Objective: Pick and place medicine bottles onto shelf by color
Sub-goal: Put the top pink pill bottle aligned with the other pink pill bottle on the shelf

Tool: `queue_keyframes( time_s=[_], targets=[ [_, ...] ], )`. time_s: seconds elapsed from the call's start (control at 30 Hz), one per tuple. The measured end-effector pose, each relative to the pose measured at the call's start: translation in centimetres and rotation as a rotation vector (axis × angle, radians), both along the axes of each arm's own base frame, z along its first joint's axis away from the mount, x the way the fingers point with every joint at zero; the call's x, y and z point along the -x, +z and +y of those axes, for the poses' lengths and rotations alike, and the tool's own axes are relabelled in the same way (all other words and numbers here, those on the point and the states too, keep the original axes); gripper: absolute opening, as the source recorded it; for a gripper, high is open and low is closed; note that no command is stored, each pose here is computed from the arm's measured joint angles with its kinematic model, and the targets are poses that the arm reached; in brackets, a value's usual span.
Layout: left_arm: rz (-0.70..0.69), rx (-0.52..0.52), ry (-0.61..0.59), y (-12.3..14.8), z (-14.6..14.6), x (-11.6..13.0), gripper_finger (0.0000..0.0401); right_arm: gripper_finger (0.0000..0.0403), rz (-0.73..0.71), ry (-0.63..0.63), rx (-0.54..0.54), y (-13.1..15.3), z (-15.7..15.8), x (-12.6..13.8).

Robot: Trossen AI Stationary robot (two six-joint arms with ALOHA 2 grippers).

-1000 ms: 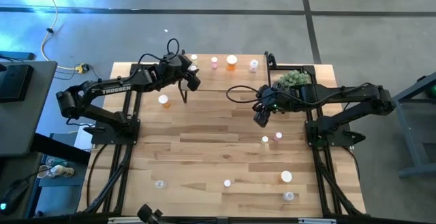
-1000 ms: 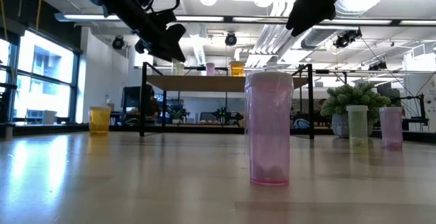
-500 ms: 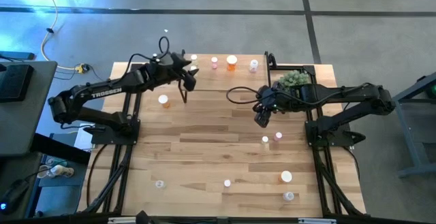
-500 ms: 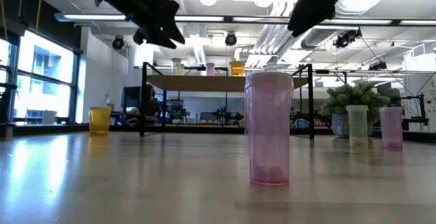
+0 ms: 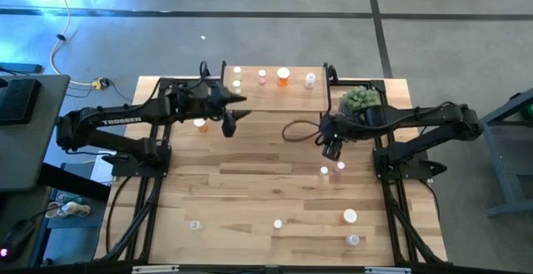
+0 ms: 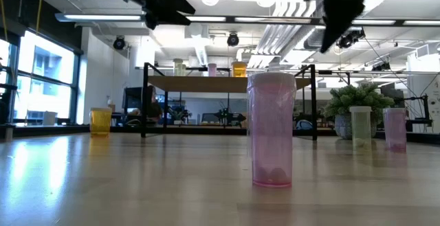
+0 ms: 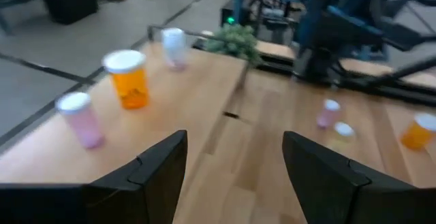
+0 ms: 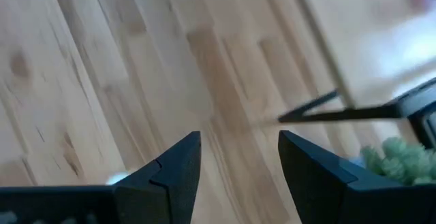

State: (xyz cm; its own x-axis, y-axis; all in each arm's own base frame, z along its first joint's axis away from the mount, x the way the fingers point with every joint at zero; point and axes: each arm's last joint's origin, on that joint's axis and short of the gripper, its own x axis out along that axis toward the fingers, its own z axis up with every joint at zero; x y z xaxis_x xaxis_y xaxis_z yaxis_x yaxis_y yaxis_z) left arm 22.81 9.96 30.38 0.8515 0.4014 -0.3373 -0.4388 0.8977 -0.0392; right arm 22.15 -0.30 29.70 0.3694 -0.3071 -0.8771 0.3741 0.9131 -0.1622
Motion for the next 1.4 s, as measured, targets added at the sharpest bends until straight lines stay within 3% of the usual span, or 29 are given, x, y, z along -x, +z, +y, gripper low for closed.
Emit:
queue_keyframes(
  time_s=[0.3, 0.77, 1.0, 1.4],
  targets=[
    [0.007, 0.051, -0.045, -1.2, -1.5, -0.6, 0.0232, 0.0188, 0.025, -0.072, -0.047, -2.8, 1.7, 2.5],
    [-0.076, 0.100, -0.106, -5.9, -3.8, -0.7, 0.0232, 0.0188, -0.121, -0.387, -0.217, -5.4, 2.9, 7.1],
    [-0.075, 0.101, -0.148, -6.1, -4.8, -0.9, 0.0232, 0.0188, -0.131, -0.512, -0.288, -7.1, 3.2, 8.3],
    [-0.071, 0.099, -0.155, -6.1, -5.1, -0.9, 0.0232, 0.0188, -0.198, -0.468, -0.320, -7.6, 4.6, 8.1]
  ],
)
